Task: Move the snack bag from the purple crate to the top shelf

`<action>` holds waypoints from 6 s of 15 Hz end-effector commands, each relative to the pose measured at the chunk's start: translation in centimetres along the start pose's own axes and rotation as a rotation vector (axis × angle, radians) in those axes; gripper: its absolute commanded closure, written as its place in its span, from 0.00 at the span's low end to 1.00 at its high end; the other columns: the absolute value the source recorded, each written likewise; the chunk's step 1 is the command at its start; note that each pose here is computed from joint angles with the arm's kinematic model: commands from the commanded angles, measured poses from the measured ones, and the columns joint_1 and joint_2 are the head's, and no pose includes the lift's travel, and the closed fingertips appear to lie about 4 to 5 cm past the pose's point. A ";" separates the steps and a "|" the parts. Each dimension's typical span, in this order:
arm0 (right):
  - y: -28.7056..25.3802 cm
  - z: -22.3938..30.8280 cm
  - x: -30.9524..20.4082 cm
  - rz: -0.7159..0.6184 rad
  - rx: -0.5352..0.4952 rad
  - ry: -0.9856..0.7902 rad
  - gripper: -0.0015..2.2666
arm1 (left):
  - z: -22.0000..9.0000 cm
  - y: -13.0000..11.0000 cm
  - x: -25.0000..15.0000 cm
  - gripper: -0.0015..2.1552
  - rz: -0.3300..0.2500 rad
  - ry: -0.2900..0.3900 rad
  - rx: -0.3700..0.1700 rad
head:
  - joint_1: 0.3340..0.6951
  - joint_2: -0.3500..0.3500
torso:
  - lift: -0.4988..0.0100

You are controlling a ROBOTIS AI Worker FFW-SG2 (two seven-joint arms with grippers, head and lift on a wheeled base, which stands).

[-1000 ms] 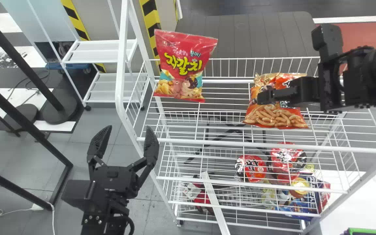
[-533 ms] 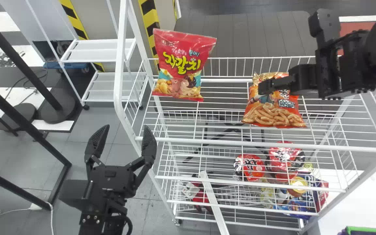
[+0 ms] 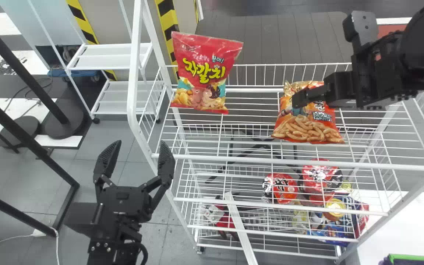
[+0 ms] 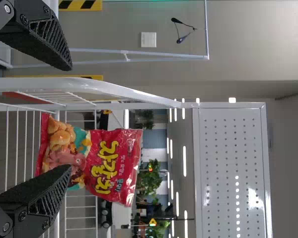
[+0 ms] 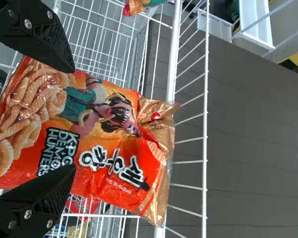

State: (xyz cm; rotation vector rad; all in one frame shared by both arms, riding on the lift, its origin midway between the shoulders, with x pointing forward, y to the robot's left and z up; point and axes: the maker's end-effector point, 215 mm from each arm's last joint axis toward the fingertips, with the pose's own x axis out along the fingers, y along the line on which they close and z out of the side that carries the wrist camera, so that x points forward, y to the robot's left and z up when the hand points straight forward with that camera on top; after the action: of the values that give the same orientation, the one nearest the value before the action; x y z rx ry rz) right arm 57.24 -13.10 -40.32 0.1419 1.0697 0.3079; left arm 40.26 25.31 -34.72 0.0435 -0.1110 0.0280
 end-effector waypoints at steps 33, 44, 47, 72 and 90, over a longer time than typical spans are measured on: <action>10.1 1.7 -1.3 0.125 -0.242 -0.498 0.86 | -0.9 -0.3 0.4 0.06 0.001 0.007 -0.004 | 1.00 0.80 | 0.98; 13.1 3.8 2.2 0.146 -0.439 -0.734 0.86 | -0.4 0.0 0.2 0.06 0.005 -0.019 -0.015 | 1.00 0.89 | 0.98; 12.4 3.6 3.4 0.125 -0.483 -0.705 0.86 | -0.2 0.0 0.2 0.06 0.004 -0.022 -0.015 | 1.00 0.89 | 0.98; 9.9 3.1 8.8 0.070 -0.612 -0.594 0.12 | -0.4 0.4 0.3 0.06 0.014 -0.027 -0.015 | 1.00 0.88 | 0.98; 3.9 -5.0 1.3 0.031 -0.317 -0.544 0.05 | -0.2 0.1 0.0 0.06 0.013 -0.027 -0.022 | 1.00 0.82 | 0.98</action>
State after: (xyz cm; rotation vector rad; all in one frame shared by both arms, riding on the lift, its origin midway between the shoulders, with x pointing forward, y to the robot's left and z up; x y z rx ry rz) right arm 54.58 -7.20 -42.85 -0.0743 0.4467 0.4657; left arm 40.31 25.49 -34.89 0.0220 -0.1388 0.0410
